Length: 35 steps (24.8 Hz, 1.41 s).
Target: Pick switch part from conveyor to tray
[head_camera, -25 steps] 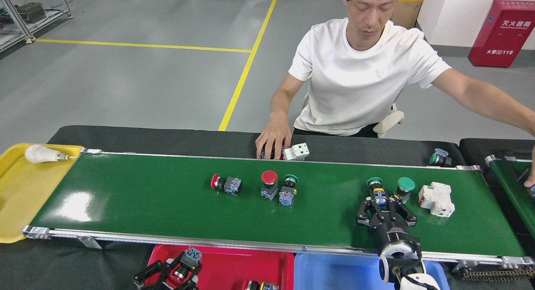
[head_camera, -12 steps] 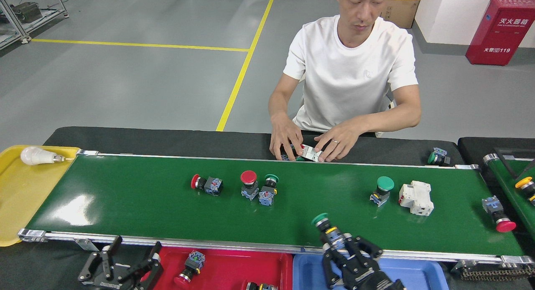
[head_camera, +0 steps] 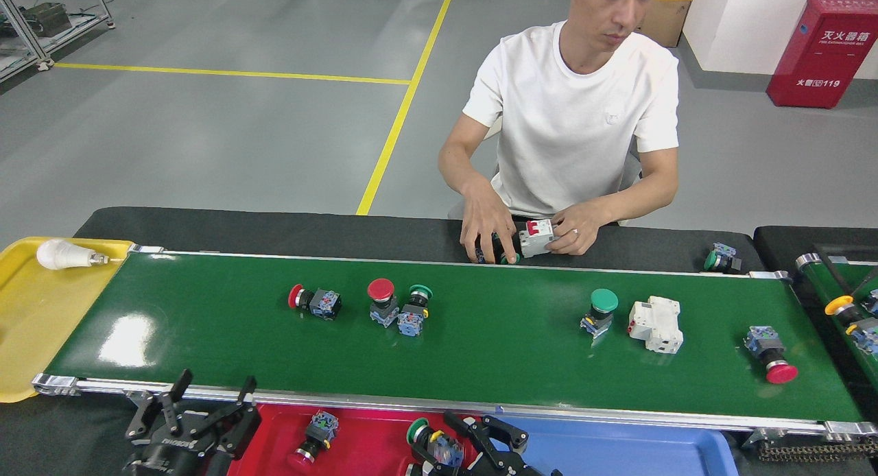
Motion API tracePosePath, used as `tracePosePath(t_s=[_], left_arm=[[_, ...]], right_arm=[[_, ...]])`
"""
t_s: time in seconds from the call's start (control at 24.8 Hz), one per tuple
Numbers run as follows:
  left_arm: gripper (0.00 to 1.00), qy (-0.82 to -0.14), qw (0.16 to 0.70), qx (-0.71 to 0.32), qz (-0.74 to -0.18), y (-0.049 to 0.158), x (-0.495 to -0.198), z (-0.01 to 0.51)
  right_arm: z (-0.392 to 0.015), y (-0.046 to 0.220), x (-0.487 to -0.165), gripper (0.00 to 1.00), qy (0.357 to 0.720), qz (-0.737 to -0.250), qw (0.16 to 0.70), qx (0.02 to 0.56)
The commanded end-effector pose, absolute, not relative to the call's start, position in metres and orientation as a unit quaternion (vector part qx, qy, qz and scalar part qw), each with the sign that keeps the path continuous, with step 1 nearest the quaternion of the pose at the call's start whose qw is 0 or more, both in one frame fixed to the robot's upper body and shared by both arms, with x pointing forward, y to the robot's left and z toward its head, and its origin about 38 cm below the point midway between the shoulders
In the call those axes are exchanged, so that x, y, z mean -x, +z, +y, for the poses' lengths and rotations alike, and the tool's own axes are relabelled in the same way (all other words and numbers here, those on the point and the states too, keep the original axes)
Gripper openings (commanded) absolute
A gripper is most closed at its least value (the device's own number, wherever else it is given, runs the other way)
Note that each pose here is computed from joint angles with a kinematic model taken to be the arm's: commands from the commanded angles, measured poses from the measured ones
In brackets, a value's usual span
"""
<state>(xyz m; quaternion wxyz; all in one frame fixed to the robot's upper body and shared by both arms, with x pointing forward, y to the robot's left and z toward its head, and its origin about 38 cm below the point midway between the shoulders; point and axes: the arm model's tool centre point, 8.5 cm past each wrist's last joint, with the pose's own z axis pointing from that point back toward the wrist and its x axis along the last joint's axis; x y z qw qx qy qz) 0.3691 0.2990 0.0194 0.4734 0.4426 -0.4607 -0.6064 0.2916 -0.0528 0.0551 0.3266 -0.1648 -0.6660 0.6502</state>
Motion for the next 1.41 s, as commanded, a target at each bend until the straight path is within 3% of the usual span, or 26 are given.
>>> tracePosePath(t_s=[0.0,0.12,0.28,0.36,0.56,0.77,0.81,0.93,1.13,1.37], left_arm=[[1.00,-0.601,0.475,-0.455,-0.454,0.024,-0.391,0.297],[1.00,-0.596,0.482,-0.462,-0.446,0.028,-0.415,0.297],[1.00,-0.591,0.487,-0.462,-0.447,0.035,-0.440,0.296],[1.00,-0.596,0.484,-0.460,-0.446,0.036,-0.450,0.289],[1.00,-0.601,0.481,-0.462,-0.441,0.040,-0.470,0.280],[1.00,-0.607,0.494,-0.461,-0.419,0.040,-0.489,0.292],[0.97,-0.615,0.491,-0.460,-0.413,0.040,-0.494,0.293],[0.75,-0.629,0.492,-0.453,-0.396,0.041,-0.510,0.301],[0.06,-0.633,0.480,-0.451,-0.408,0.035,-0.511,0.311],[0.04,-0.611,0.464,-0.457,-0.450,0.046,-0.502,0.300]], right_arm=[[-0.052,0.063,-0.296,0.94,0.645,-0.672,0.323,0.171],[-0.060,0.072,-0.306,0.94,0.626,-0.669,0.347,0.202],[-0.131,0.094,-0.356,0.93,0.542,-0.621,0.456,0.336],[-0.160,0.095,-0.366,0.93,0.504,-0.589,0.505,0.380],[-0.202,0.081,-0.353,0.94,0.426,-0.537,0.565,0.460],[-0.204,0.070,-0.332,0.94,0.420,-0.530,0.566,0.472],[-0.203,0.071,-0.335,0.94,0.422,-0.527,0.564,0.476],[-0.189,0.062,-0.348,0.94,0.449,-0.513,0.559,0.472],[-0.174,0.052,-0.381,0.93,0.483,-0.496,0.554,0.462],[-0.139,0.044,-0.421,0.94,0.512,-0.455,0.553,0.474]])
